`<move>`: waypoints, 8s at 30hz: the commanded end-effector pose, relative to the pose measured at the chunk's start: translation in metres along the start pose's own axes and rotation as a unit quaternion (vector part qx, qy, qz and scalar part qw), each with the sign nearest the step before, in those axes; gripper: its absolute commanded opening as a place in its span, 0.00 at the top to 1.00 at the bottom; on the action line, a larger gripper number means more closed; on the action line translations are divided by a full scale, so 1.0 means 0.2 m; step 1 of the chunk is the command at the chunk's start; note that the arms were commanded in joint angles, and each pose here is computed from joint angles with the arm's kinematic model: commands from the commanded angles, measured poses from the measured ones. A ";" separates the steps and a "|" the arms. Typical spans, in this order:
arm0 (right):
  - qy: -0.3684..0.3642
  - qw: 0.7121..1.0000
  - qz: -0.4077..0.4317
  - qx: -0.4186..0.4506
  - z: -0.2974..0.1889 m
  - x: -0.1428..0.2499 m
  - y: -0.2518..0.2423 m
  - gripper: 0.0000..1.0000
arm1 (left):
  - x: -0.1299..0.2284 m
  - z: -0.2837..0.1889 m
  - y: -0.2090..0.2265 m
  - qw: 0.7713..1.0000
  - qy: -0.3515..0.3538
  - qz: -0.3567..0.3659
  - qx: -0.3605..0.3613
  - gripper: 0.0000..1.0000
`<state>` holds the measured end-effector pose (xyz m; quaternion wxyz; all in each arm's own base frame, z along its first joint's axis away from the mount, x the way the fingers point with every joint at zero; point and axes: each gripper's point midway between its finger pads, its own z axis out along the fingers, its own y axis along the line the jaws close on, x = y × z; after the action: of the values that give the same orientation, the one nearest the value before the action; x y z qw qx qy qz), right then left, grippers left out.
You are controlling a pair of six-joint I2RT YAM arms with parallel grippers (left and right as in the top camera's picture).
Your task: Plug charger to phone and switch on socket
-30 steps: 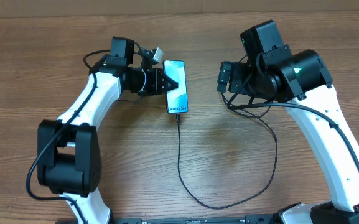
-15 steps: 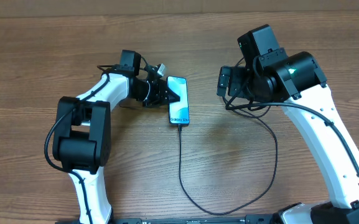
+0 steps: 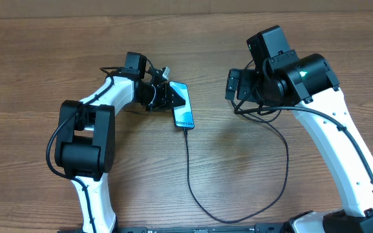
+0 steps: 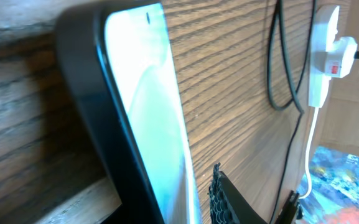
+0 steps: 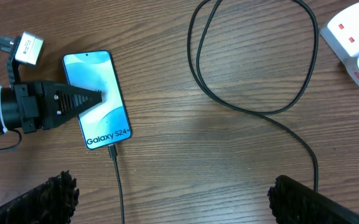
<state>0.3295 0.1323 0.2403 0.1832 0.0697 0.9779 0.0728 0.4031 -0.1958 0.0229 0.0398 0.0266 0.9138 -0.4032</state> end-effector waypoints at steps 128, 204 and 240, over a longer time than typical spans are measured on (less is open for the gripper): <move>0.035 0.944 0.263 0.197 0.42 -0.26 -1.65 0.00 | 0.38 -1.47 -0.80 0.901 -0.298 0.152 -0.275 0.01; 0.077 0.971 0.209 0.091 0.85 -0.08 -1.73 0.00 | 0.40 -1.10 -0.41 0.912 -0.210 0.161 -0.313 0.00; 0.117 0.964 0.230 0.067 0.94 0.01 -1.69 0.00 | 0.40 -1.10 -0.41 0.913 -0.207 0.160 -0.314 0.01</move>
<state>0.3673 -0.1833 0.0187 0.0617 0.2981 0.9514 0.0468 0.3056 -0.0843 0.2239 0.3007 0.0626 0.9483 -0.0797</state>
